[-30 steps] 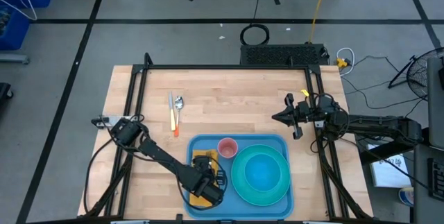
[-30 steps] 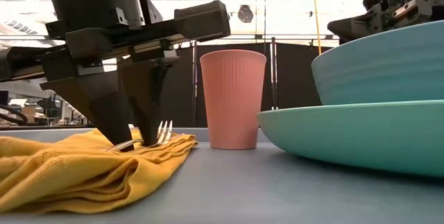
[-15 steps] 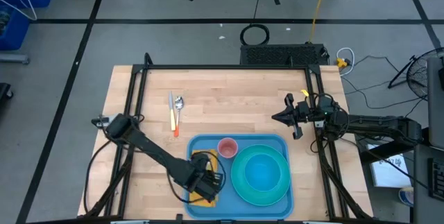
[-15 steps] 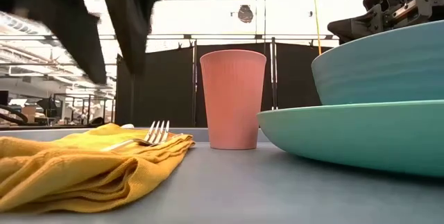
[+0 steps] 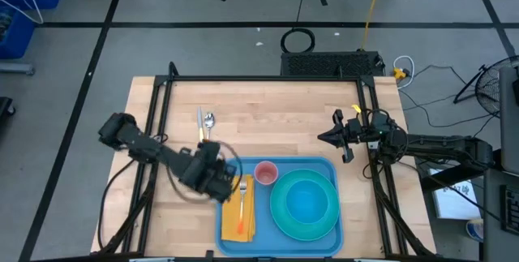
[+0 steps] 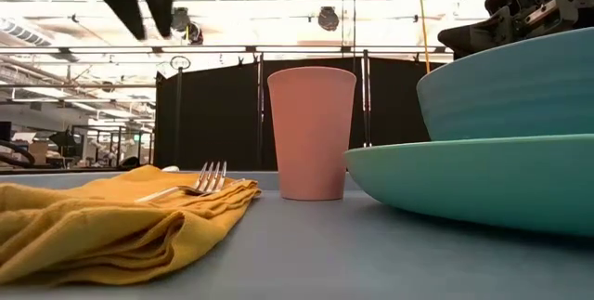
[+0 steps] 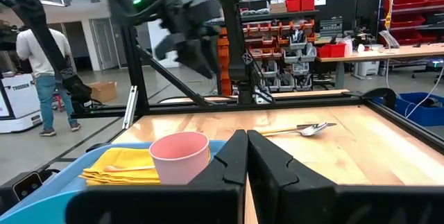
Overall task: Set up tray
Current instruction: Put the orange spoon on the yellow napkin to the left of the orange fork on the blue tray
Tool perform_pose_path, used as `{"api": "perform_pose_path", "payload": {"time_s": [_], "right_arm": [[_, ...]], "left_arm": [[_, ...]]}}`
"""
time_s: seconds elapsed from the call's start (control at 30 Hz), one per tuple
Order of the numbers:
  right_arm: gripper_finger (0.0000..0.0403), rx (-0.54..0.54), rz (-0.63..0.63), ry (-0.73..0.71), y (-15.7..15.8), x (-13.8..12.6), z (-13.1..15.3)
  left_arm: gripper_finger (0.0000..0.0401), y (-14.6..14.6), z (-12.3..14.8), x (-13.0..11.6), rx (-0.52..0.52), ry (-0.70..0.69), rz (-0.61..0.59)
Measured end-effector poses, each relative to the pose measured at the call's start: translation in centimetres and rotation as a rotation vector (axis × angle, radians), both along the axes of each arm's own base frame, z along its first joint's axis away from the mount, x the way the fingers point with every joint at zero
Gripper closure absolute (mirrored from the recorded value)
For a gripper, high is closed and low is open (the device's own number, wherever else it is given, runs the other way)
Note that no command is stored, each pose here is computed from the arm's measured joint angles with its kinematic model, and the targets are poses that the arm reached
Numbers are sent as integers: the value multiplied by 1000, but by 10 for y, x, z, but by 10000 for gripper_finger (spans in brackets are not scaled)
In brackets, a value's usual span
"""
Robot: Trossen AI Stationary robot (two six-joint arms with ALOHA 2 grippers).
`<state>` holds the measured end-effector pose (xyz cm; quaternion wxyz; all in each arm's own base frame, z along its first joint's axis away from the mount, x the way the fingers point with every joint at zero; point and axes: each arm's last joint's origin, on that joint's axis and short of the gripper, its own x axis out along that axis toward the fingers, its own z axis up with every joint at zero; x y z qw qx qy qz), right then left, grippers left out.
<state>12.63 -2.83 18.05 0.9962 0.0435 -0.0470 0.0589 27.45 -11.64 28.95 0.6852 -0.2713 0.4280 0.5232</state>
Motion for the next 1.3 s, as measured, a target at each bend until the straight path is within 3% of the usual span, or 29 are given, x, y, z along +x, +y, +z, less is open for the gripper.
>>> {"api": "perform_pose_path", "payload": {"time_s": [0.13,0.27,0.57,0.93,1.3], "right_arm": [[403,17,1,30,0,0,-3],[403,-2,-3,54,0,0,-6],[403,-138,-17,-52,0,0,4],[403,-185,-24,-54,0,0,3],[403,-175,-20,3,0,0,-2]], "left_arm": [[235,44,-21,4,-12,182,51],[235,92,-51,6,-94,322,45],[234,169,-97,10,-246,266,-21],[180,199,-125,-5,-310,230,-1],[176,199,-156,-22,-365,193,8]]}}
